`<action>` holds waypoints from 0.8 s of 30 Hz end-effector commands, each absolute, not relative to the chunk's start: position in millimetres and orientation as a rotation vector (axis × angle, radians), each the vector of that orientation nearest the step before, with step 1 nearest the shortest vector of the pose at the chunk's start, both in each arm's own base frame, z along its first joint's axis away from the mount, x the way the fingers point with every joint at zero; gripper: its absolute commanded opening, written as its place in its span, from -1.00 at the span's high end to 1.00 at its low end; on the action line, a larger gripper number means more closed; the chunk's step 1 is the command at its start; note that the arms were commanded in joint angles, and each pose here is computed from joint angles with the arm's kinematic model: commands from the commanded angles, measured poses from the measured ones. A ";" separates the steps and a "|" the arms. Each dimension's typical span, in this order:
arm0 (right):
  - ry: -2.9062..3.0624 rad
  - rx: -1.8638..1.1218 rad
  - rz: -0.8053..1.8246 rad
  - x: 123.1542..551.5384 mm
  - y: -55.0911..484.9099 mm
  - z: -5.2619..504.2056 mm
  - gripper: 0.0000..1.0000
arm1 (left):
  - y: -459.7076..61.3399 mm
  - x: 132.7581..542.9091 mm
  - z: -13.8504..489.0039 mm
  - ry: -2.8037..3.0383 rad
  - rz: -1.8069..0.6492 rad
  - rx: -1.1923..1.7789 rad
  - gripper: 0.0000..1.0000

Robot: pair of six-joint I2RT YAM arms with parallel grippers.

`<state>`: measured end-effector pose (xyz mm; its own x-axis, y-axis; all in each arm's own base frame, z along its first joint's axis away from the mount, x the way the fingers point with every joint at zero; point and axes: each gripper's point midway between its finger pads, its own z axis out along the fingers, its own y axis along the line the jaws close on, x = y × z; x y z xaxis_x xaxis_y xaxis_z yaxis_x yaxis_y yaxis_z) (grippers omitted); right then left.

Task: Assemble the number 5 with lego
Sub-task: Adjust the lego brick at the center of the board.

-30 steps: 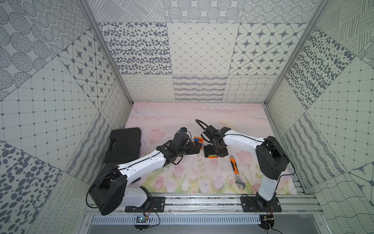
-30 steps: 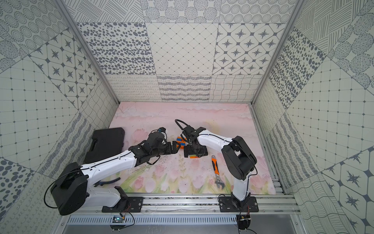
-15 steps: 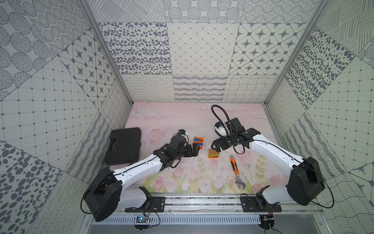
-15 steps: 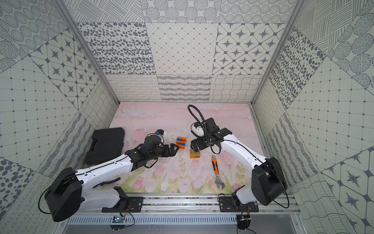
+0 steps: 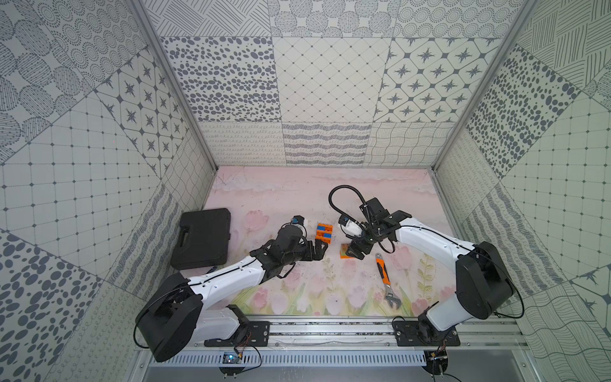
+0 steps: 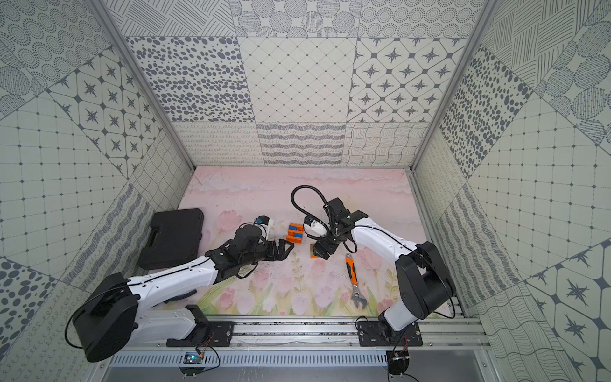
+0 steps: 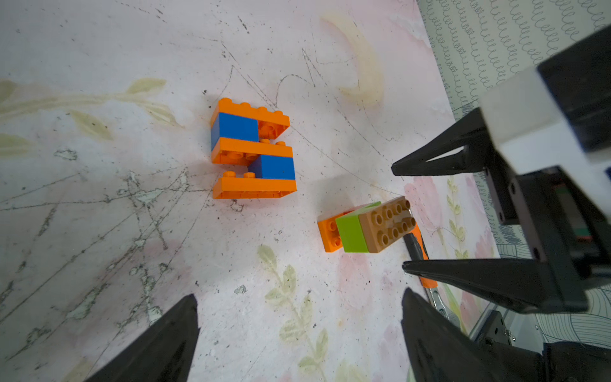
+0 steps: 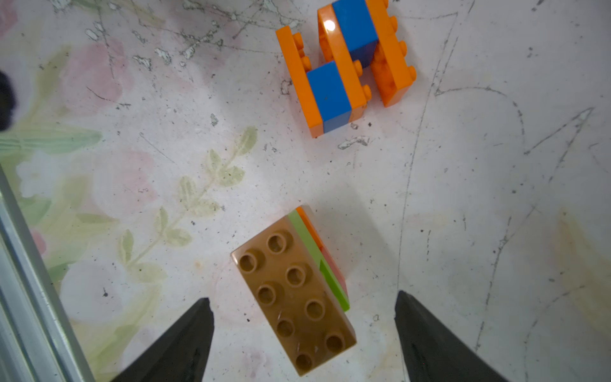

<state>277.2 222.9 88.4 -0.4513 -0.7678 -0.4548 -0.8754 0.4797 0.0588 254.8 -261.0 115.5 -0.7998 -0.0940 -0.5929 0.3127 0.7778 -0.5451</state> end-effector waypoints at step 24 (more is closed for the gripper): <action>2.379 -1.449 0.553 271.1 250.6 68.8 0.07 | -269.3 262.9 134.5 2.305 -0.884 0.177 -0.98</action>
